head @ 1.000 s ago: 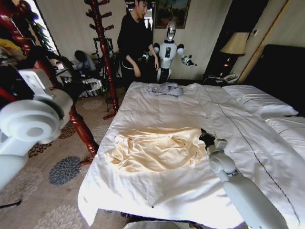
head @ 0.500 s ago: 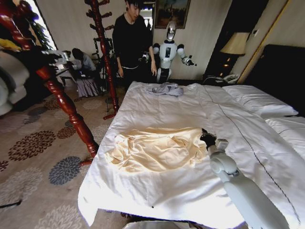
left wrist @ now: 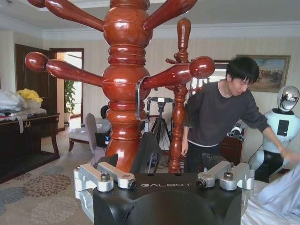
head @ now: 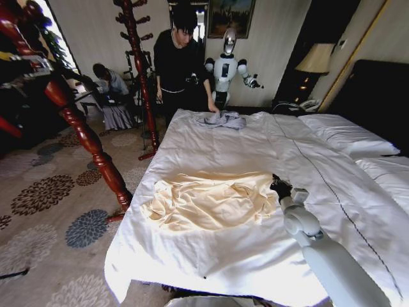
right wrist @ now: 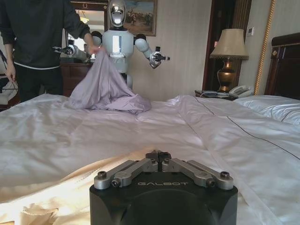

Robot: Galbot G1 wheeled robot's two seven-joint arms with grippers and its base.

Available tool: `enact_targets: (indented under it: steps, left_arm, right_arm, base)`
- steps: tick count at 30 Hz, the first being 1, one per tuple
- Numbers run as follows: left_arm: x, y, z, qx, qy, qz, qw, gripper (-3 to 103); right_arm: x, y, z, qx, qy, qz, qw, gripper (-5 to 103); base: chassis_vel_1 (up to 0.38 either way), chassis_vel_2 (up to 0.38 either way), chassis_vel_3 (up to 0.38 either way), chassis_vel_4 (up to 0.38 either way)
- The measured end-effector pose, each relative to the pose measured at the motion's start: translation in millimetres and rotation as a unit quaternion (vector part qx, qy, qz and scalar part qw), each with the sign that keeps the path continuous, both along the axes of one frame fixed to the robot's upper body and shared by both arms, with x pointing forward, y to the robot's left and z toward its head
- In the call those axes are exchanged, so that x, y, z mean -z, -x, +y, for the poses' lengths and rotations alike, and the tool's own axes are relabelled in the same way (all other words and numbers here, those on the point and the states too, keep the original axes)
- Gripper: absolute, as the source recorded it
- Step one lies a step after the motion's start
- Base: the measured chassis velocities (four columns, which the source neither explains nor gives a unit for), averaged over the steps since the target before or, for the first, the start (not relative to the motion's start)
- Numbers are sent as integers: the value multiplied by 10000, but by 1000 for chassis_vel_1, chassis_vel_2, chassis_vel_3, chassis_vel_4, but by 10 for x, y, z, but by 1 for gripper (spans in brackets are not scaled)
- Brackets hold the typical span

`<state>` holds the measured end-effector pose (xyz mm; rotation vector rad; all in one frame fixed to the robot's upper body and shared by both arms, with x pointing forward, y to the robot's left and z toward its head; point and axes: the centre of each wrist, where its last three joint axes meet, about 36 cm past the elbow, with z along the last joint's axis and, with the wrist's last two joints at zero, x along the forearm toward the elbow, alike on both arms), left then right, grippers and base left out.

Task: Pick up the clothes from the bed and hang them on the clothes hanger.

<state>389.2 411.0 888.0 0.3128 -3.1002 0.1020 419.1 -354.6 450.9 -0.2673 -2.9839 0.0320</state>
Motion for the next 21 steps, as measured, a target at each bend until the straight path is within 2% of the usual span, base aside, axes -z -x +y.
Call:
enact_targets:
  steps: [6,10,11,14,19,21]
  left_arm:
    - [18,-95,204,-259,179,302,9990,100]
    - [69,-189,289,-267,376,483,9978,100]
    - [78,-203,300,-255,404,516,9975,103]
    - [116,-251,329,-155,514,650,9964,99]
    - [153,-315,359,-98,625,706,9955,98]
    - [179,-350,373,-109,671,722,9951,89]
  right_arm:
    - [-6,21,-55,29,39,-16,10000,0]
    - [-36,6,-77,28,62,-64,10000,0]
    - [-41,5,-85,24,106,-95,9999,0]
    - [-34,24,-121,-5,266,-140,9995,0]
    - [-30,33,-131,-15,269,-182,9995,0]
    - [-37,18,-137,-15,250,-212,9995,0]
  base:
    - [0,0,0,0]
    - [0,0,0,0]
    - [0,0,0,0]
    - [0,0,0,0]
    - [0,0,0,0]
    - [0,0,0,0]
